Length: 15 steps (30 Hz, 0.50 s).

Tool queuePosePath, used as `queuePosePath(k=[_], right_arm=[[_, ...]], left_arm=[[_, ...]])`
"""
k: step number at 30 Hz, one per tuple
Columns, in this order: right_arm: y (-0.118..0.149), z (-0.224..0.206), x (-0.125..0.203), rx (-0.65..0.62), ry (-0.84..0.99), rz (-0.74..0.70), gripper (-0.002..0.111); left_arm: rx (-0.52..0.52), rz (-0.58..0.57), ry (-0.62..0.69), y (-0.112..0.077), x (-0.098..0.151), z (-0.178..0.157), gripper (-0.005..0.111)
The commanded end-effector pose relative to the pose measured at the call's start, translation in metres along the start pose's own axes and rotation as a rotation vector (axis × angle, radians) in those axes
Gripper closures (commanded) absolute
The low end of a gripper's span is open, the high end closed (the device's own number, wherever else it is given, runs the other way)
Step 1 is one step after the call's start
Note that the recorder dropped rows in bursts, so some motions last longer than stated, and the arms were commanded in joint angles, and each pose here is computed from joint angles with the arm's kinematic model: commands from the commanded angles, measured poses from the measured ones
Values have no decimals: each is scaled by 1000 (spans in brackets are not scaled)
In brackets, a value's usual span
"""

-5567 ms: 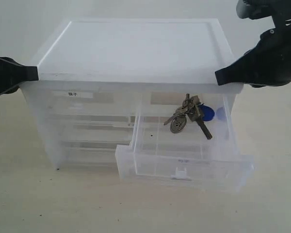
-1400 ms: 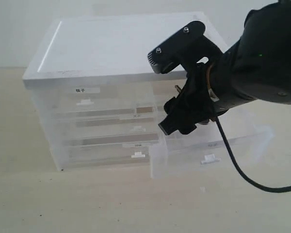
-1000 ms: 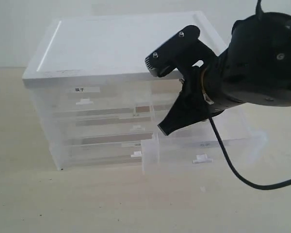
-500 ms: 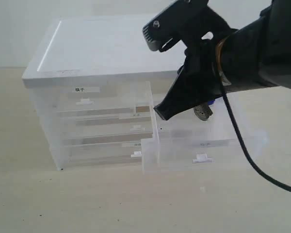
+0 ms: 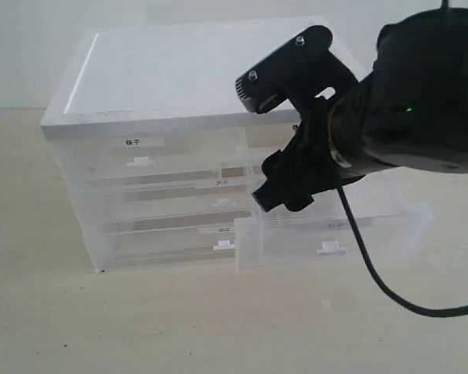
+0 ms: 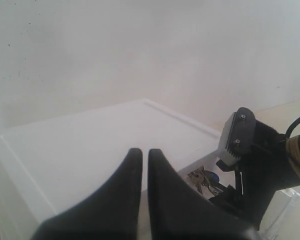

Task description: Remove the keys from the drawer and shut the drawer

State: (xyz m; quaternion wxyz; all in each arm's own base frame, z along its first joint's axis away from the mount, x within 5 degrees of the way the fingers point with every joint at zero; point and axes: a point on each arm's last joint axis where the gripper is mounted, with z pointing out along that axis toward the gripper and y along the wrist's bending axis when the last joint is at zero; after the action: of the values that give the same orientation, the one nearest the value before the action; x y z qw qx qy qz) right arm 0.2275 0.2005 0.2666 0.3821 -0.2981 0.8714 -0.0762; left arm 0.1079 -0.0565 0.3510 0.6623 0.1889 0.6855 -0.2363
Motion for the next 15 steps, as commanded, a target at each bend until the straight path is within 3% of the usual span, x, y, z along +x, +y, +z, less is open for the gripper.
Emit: queuePosePath(k=[1, 2, 4, 5, 6, 9, 12, 15], right_arm=[[2, 14, 3, 55, 35, 12, 52], [2, 15, 4, 66, 45, 18, 59], [3, 17, 6, 73, 59, -2, 82], [3, 17, 5, 71, 59, -33, 101], [3, 17, 5, 68, 60, -50, 108], [10, 15, 3, -18, 35, -97, 108], [30, 1, -1, -235, -39, -188, 108], [22, -7, -3, -204, -55, -183, 108]], left_arm=[[14, -5, 7, -2, 2, -1, 102], [14, -5, 7, -2, 2, -1, 102], [14, -5, 7, -2, 2, -1, 102], [14, -5, 7, -2, 2, -1, 102], [14, -5, 7, -2, 2, -1, 102], [14, -7, 7, -2, 2, -1, 102], [14, -9, 6, -2, 2, -1, 102], [14, -9, 6, -2, 2, -1, 102]])
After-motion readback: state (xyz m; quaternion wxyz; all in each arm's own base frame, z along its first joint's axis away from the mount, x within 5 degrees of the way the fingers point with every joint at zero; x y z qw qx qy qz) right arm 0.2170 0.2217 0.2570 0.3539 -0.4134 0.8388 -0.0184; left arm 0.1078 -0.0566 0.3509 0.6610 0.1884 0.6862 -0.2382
